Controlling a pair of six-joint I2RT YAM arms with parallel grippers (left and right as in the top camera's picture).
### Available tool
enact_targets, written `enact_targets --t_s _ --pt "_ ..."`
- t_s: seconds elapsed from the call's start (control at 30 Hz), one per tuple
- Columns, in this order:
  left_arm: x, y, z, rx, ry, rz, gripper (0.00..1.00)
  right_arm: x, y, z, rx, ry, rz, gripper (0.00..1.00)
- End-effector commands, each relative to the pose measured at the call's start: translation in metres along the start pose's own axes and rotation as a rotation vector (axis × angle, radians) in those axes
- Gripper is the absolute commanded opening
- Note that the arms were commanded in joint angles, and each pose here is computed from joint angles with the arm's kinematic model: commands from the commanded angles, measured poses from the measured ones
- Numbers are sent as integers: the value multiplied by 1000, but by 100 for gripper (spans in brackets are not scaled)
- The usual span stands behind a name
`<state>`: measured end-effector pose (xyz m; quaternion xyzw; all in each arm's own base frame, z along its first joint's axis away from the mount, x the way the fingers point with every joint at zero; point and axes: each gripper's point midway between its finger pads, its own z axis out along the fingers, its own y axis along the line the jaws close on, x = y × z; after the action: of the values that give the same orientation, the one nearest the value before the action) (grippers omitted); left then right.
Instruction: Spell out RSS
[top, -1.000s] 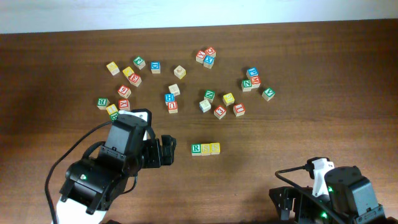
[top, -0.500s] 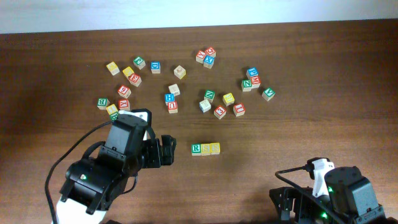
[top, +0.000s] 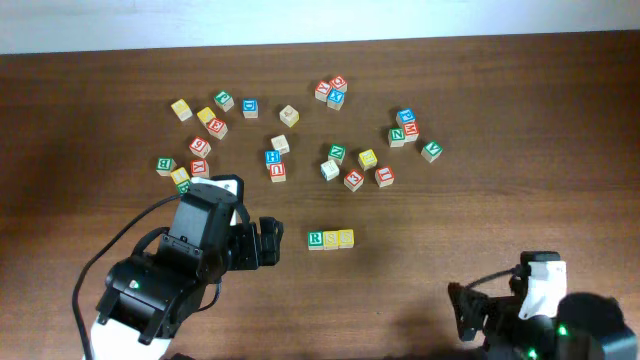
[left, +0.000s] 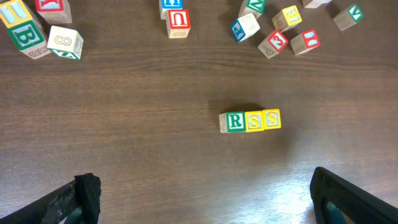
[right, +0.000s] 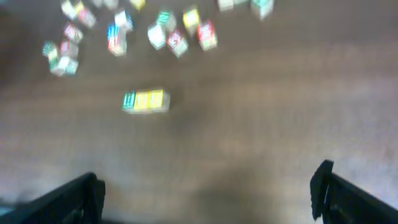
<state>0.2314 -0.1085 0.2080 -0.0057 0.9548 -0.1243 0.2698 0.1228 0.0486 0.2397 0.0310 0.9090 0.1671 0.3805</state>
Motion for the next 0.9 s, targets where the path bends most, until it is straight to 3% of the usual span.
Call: enact_targets --t_s 0.0,0.23,0.5,0.87 --pt "-1 3 -1 -11 -7 -5 99 -7 3 1 -43 -145 -150 98" --pt "-1 3 -1 -11 -7 -4 99 -20 0 23 -73 -409 -251 98" --pt "-1 3 -1 -11 -7 -4 99 -38 -16 71 -59 -550 -275 98" --pt "-1 3 -1 -11 -7 -5 99 -46 -21 99 -48 -658 -389 98"
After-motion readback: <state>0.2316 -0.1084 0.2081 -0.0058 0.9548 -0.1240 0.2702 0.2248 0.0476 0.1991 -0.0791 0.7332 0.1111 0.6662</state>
